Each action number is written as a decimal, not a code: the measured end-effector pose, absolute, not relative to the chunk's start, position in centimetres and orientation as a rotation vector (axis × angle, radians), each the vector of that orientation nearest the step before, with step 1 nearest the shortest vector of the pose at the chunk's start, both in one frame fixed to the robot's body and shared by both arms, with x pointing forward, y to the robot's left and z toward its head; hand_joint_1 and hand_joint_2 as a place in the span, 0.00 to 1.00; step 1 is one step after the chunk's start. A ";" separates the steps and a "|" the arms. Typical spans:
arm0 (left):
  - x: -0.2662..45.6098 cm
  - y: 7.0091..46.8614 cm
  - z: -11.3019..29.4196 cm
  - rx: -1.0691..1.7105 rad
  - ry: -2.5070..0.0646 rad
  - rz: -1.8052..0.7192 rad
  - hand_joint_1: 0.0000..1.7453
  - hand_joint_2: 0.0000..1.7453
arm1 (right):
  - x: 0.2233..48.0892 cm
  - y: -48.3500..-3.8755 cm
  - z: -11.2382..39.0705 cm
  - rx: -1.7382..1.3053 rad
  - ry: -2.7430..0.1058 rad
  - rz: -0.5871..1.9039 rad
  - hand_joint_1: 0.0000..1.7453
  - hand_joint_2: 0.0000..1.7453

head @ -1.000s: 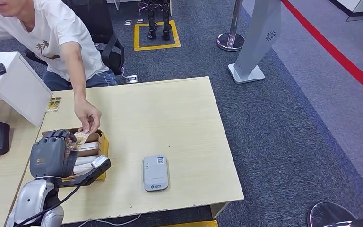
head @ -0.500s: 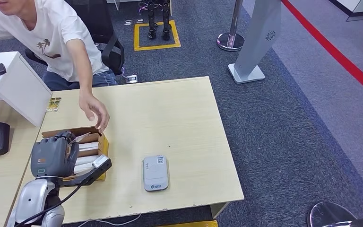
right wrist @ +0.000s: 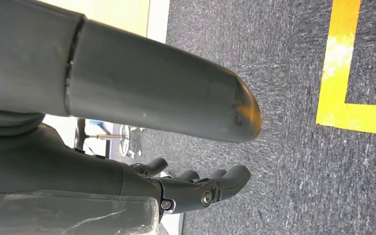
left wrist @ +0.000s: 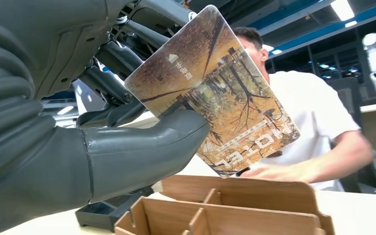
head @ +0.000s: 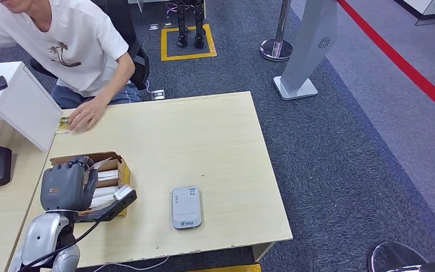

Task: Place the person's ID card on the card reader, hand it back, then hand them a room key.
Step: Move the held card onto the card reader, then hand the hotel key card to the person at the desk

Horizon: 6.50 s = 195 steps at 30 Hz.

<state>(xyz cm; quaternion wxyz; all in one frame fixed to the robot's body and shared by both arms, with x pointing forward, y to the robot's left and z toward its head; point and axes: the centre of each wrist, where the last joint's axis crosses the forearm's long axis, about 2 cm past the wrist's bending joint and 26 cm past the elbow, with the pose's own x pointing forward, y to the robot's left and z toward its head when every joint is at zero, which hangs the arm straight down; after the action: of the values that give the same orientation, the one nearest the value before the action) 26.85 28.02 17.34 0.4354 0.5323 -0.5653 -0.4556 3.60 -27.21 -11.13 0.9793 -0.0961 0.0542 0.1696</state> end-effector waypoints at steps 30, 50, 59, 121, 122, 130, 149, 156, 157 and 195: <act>26.6 15.6 16.1 0.997 -1.722 -1.316 1.00 1.00 | 4.9 -27.1 -11.0 -0.197 -0.024 0.386 0.00 1.00; 24.4 15.7 12.2 1.150 -1.550 -1.293 1.00 1.00 | 5.0 -27.1 -11.0 -0.208 -0.035 0.384 0.00 1.00; 25.1 17.2 11.4 1.187 -1.480 -1.254 1.00 1.00 | 5.0 -27.1 -11.0 -0.209 -0.038 0.394 0.00 1.00; 23.6 11.1 9.1 0.898 -1.578 -1.333 1.00 1.00 | 5.1 -26.9 -11.0 -0.201 -0.048 0.417 0.00 1.00; 23.5 11.1 9.0 0.904 -1.571 -1.335 1.00 1.00 | 5.1 -26.9 -11.0 -0.201 -0.048 0.415 0.00 1.00; 22.3 11.4 7.9 0.934 -1.492 -1.345 1.00 1.00 | 5.1 -26.9 -11.0 -0.201 -0.043 0.399 0.00 1.00; 21.9 12.1 7.5 0.954 -1.450 -1.332 1.00 1.00 | 5.1 -26.9 -11.0 -0.203 -0.045 0.395 0.00 1.00; 22.9 13.8 9.2 1.044 -1.473 -1.236 1.00 1.00 | 5.1 -26.9 -11.0 -0.202 -0.044 0.394 0.00 1.00; 23.2 14.3 9.7 1.069 -1.478 -1.214 1.00 1.00 | 5.1 -26.9 -11.0 -0.202 -0.044 0.394 0.00 1.00; 32.9 34.1 17.5 1.721 -1.201 -1.096 1.00 1.00 | 4.0 -27.1 -11.1 -0.189 0.064 0.381 0.00 1.00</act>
<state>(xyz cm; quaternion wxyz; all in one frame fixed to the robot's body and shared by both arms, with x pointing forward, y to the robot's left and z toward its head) 32.91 34.12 17.53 0.3775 0.6731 -0.4696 -0.4288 4.04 -27.06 -11.09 0.9770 -0.0936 0.0316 0.1890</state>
